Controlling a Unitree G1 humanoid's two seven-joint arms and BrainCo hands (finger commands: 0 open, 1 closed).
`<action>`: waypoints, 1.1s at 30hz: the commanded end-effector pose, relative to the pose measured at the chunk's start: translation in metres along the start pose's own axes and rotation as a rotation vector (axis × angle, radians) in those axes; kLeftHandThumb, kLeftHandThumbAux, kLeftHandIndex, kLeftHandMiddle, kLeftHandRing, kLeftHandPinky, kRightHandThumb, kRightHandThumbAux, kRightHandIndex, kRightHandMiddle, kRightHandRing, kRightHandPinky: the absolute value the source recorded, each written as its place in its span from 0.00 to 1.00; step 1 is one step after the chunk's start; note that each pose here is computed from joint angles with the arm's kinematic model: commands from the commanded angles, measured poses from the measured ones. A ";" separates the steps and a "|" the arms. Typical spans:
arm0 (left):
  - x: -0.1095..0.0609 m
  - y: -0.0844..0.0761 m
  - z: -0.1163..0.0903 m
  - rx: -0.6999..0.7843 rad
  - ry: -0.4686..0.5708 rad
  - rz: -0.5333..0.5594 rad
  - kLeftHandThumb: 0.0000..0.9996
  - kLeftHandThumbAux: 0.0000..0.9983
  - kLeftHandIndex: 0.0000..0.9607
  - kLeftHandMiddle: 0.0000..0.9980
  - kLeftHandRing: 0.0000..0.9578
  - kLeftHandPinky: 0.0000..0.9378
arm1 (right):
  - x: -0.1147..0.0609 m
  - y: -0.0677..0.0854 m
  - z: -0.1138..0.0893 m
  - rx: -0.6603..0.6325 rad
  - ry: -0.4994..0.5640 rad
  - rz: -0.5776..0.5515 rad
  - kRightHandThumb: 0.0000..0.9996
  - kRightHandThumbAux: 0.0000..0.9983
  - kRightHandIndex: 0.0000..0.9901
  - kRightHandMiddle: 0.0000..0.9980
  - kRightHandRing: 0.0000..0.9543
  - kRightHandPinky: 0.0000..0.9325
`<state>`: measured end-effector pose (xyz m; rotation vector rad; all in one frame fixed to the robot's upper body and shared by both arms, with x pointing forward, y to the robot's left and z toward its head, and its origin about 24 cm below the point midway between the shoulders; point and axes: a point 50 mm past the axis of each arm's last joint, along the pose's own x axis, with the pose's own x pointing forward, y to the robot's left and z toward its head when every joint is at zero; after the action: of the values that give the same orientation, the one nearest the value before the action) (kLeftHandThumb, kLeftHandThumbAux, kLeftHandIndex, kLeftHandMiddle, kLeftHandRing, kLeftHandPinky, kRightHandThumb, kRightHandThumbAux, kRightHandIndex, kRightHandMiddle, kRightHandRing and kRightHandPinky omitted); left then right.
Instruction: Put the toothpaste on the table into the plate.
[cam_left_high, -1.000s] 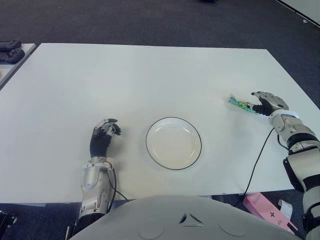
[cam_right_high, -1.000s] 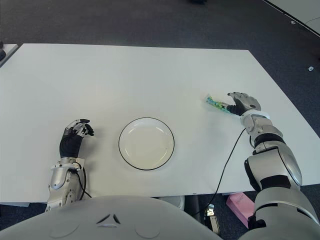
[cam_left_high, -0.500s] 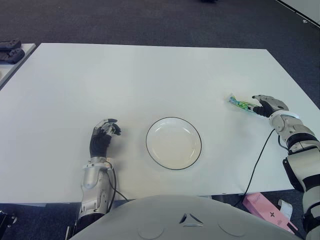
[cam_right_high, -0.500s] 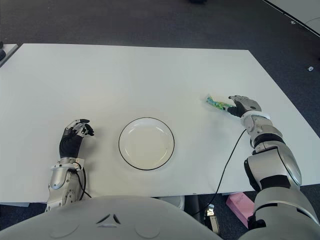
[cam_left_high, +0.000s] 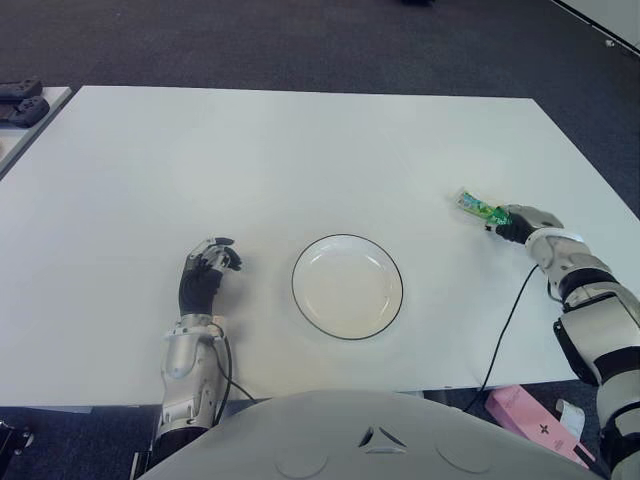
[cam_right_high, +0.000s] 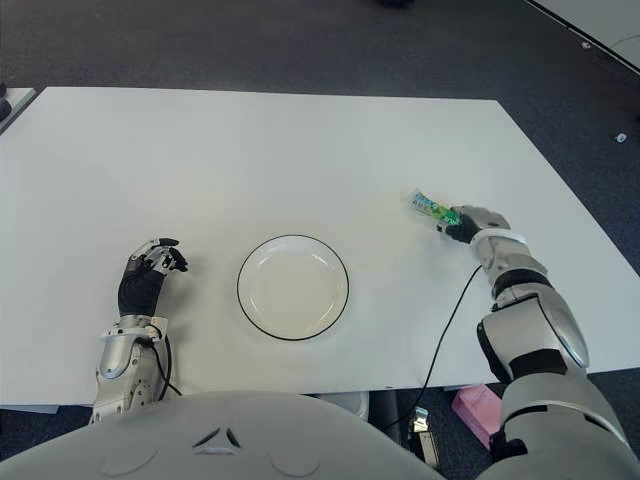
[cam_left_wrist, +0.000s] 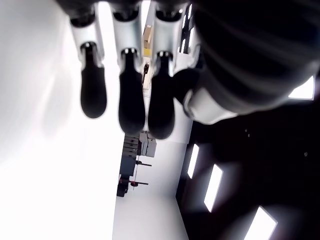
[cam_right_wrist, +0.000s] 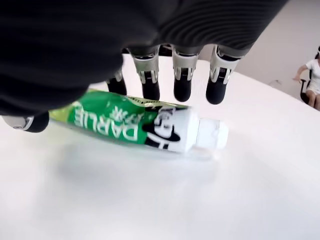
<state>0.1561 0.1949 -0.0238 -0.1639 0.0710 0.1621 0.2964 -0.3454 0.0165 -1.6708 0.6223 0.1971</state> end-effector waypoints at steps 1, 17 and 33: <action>-0.003 0.001 -0.007 -0.008 0.040 -0.006 0.70 0.72 0.45 0.61 0.60 0.59 | 0.000 0.018 0.013 -0.064 -0.038 0.087 0.52 0.15 0.00 0.00 0.00 0.00; -0.009 0.002 -0.005 -0.002 0.036 0.045 0.70 0.72 0.45 0.61 0.61 0.62 | -0.005 0.055 0.027 -0.136 -0.010 0.208 0.58 0.11 0.00 0.00 0.00 0.00; -0.011 0.005 -0.006 0.000 0.057 0.042 0.70 0.72 0.45 0.61 0.61 0.60 | -0.009 0.071 0.036 -0.102 -0.039 0.281 0.59 0.21 0.00 0.00 0.00 0.03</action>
<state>0.1466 0.1966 -0.0239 -0.1633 0.0851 0.1989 0.2934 -0.3324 -0.0017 -1.7503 0.6862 0.2415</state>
